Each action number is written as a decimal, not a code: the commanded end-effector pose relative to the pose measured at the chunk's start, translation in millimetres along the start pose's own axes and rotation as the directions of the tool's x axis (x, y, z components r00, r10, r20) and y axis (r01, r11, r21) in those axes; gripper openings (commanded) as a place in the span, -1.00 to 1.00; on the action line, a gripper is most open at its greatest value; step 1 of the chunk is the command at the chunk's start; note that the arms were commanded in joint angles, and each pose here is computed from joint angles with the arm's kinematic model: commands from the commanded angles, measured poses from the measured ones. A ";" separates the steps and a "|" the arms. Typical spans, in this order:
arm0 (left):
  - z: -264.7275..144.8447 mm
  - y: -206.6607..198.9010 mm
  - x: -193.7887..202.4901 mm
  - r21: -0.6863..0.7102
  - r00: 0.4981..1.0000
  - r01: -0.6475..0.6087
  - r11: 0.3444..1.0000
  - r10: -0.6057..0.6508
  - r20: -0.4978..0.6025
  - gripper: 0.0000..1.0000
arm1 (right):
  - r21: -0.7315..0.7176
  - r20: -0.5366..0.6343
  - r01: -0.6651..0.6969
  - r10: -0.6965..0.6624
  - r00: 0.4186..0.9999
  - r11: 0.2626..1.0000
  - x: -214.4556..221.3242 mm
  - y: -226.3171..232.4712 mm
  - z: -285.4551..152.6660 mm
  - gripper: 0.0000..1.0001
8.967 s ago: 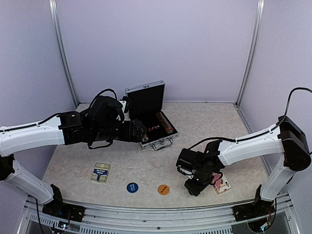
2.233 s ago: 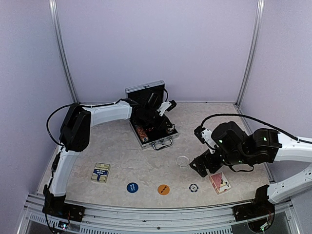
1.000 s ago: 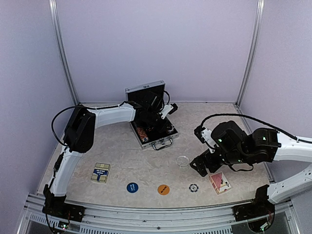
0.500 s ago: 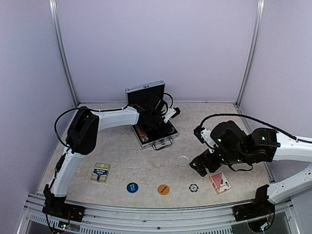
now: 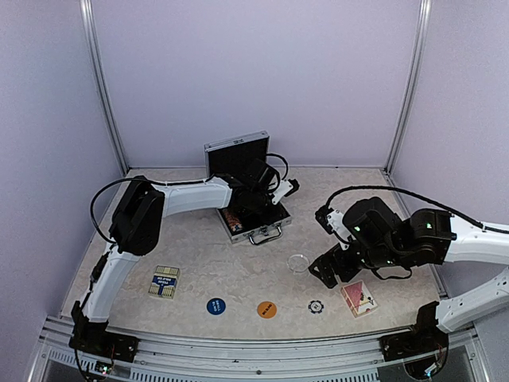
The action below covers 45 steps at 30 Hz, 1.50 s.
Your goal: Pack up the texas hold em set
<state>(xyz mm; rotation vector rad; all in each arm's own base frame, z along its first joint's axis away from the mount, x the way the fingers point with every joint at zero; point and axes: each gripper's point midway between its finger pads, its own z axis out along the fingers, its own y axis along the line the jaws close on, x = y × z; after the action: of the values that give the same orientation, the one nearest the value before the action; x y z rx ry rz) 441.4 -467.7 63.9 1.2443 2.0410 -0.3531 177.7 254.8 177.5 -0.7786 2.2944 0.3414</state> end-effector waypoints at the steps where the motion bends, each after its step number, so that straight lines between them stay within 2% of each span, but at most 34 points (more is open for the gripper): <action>1: -4.1 10.3 -6.8 -0.050 1.000 0.012 0.999 -0.011 0.026 -0.25 | -0.010 0.017 -0.006 0.006 1.000 1.000 -6.2 1.0 1.0 1.00; 7: -15.8 14.5 -18.5 -0.072 0.998 0.026 0.997 -0.022 0.052 -0.21 | -0.011 0.012 -0.004 0.004 1.000 1.000 -6.2 1.7 1.7 1.00; 20: -32.1 58.3 -18.3 -0.266 0.995 0.088 0.960 -0.073 0.069 -0.20 | -0.018 -0.009 -0.019 0.019 1.000 1.000 -1.9 2.6 1.5 0.99; 25: -31.2 58.6 -17.4 -0.274 0.994 0.097 0.957 -0.079 0.078 -0.20 | -0.020 -0.012 -0.018 0.018 1.000 1.000 -1.8 3.4 2.2 1.00; 31: -48.7 54.6 -32.5 -0.235 0.984 0.138 0.962 -0.106 0.144 -0.19 | -0.030 -0.037 -0.007 0.006 0.999 1.000 4.1 6.1 7.4 0.99; 36: -65.0 47.5 -44.0 -0.200 0.971 0.188 0.962 -0.151 0.185 0.04 | -0.037 -0.173 0.018 -0.024 0.985 0.999 35.0 11.2 29.5 1.00; 39: -76.7 38.8 -44.9 -0.176 0.957 0.241 0.954 -0.204 0.205 0.27 | -0.029 -0.277 0.032 -0.039 0.960 0.999 58.5 12.6 45.1 0.99; 45: -116.3 18.8 -44.2 -0.186 0.926 0.338 0.923 -0.291 0.240 0.66 | -0.037 -0.368 0.039 -0.050 0.928 0.999 81.3 15.5 57.5 0.98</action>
<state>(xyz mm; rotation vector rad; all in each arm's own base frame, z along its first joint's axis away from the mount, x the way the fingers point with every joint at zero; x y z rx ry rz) 441.6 -421.9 146.5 0.8234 2.0485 -0.3135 158.4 263.9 94.0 -0.9587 2.5483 0.2377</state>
